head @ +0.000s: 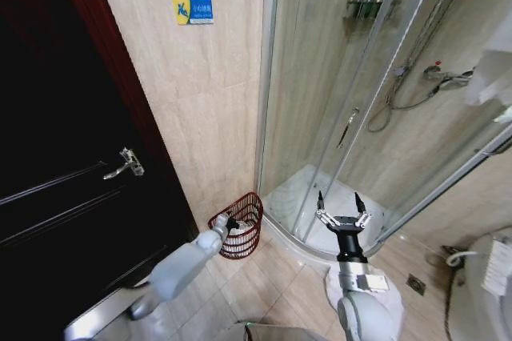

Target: Discard the used towel into the hamper.

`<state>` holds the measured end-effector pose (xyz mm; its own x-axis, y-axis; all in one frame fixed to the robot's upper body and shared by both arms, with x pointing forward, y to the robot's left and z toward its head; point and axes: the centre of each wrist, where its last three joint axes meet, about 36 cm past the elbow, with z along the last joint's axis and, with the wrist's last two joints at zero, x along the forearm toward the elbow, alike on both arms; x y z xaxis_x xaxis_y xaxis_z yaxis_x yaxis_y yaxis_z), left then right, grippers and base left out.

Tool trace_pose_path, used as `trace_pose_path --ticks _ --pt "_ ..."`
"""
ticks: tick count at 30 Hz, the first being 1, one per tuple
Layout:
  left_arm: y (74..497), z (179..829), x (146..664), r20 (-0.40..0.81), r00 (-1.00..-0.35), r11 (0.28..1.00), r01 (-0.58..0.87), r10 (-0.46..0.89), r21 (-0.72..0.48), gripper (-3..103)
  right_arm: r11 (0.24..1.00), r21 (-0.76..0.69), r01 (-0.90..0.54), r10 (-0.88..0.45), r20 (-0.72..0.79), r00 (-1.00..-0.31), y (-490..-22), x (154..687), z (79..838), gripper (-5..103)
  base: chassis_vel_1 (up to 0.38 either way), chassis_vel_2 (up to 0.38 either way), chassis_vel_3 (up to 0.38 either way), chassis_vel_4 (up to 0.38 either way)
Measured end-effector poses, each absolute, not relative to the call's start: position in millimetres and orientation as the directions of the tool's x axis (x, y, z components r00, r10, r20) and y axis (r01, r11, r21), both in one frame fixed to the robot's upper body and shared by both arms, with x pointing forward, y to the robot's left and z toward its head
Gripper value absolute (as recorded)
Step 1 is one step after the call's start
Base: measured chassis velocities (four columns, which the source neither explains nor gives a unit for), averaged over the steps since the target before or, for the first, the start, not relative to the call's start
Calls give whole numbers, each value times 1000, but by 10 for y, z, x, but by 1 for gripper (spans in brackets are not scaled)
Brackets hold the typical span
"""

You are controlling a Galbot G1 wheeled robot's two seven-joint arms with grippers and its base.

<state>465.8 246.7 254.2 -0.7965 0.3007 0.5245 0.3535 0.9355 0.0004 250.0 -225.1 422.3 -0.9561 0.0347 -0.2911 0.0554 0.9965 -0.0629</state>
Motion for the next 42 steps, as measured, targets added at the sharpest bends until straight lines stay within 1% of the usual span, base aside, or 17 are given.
trace_pose_path --ticks 7,12,15,21,23,24,25,26,28,31,34,36,42 --pt "2821 3063 4162 494 -824 948 318 278 -3 100 996 -64 62 40 -295 -955 -2272 2372 4408 100 0 0 0 0" --pt "2843 3279 3932 474 -837 955 294 273 -31 100 996 -66 65 42 -301 -953 -2271 2331 4480 100 0 0 0 0" --pt "2819 3473 3731 429 -864 961 274 263 -38 100 995 -59 76 54 -310 -949 -2267 2311 4557 100 0 0 0 0" --pt "2820 3574 3615 372 -899 973 224 229 -57 100 996 -40 79 62 -318 -946 -2281 2295 4643 100 0 0 0 0" --pt "2795 3628 3555 320 -922 976 206 218 -72 100 997 -29 78 64 -320 -945 -2280 2291 4665 100 0 0 0 0" --pt "2795 3628 3555 320 -922 976 206 218 -72 100 997 -29 78 64 -320 -945 -2280 2291 4665 100 0 0 0 0" --pt "2765 3711 3489 286 -935 977 194 211 -87 100 997 -24 77 65 -321 -945 -2278 2290 4670 100 0 0 0 0" --pt "2855 3831 3335 222 -955 980 189 199 -66 100 998 -9 68 62 -320 -945 -2269 2291 4667 100 0 0 0 0" --pt "2949 3895 3214 195 -964 984 177 179 -31 100 998 5 61 59 -313 -948 -2245 2293 4645 100 0 0 0 0" --pt "2985 3975 3126 164 -975 989 147 148 -21 100 999 10 52 53 -308 -950 -2227 2296 4627 100 0 0 0 0" --pt "2917 4080 3024 136 -983 992 121 126 -46 100 999 15 42 45 -306 -951 -2224 2307 4613 100 0 0 0 0" --pt "2791 4182 2882 115 -985 990 121 129 -78 100 999 25 36 42 -310 -950 -2280 2354 4630 100 0 0 0 0" --pt "2637 4368 2685 74 -989 990 119 124 -71 100 999 30 36 44 -321 -946 -2323 2375 4674 100 0 0 0 0"
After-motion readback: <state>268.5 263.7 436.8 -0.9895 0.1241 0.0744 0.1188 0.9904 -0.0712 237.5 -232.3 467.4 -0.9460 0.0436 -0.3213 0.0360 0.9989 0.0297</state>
